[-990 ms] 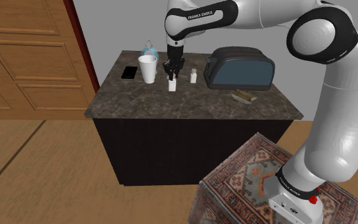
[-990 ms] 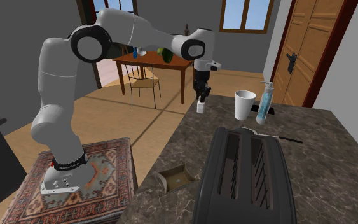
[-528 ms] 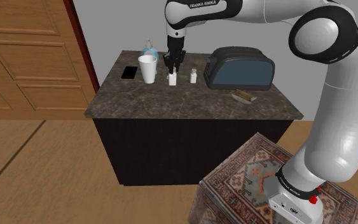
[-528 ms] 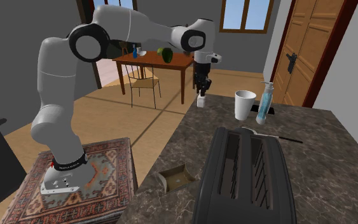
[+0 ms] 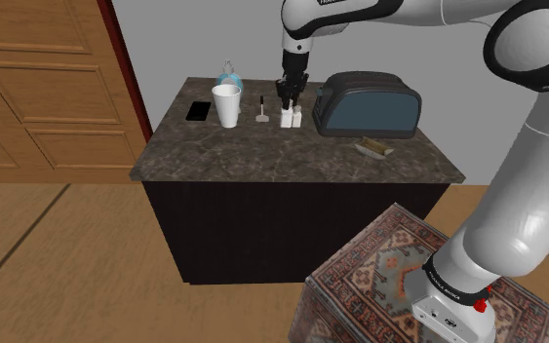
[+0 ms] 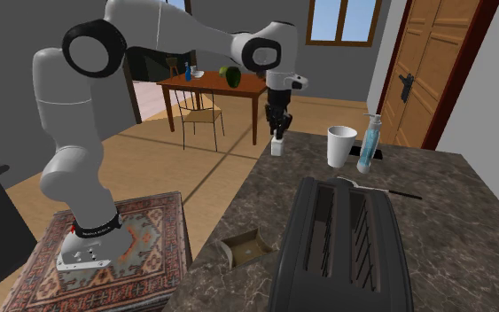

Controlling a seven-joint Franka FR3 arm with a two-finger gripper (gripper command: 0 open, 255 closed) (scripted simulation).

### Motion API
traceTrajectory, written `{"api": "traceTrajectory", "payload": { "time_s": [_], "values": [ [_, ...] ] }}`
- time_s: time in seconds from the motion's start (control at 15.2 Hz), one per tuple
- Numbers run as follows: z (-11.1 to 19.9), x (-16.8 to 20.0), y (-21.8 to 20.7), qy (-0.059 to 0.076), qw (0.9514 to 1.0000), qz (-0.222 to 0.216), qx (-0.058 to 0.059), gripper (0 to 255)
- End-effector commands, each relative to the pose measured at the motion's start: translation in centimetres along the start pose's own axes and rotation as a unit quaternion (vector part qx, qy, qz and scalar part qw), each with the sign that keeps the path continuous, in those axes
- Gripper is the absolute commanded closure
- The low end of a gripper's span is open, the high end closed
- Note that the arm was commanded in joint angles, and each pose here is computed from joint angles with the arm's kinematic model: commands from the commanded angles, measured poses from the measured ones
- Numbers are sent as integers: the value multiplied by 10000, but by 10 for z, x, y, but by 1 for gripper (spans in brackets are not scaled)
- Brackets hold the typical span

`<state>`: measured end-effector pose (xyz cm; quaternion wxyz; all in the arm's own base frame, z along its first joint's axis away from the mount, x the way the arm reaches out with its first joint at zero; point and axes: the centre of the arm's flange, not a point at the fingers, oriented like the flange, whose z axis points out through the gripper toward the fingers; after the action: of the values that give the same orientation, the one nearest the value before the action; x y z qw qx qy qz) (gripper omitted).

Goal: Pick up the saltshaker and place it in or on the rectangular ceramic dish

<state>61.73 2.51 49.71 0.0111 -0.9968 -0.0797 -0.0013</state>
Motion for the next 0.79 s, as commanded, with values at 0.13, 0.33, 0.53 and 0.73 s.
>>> {"api": "traceTrajectory", "payload": {
  "time_s": [0.13,0.33,0.53,0.73],
  "values": [
    [-7,-39,39,0,10000,-4,2,255],
    [-11,-65,68,0,10000,-4,2,255],
    [-16,-92,97,0,10000,-4,2,255],
    [-21,-119,125,0,10000,-4,2,255]
  ]
}}
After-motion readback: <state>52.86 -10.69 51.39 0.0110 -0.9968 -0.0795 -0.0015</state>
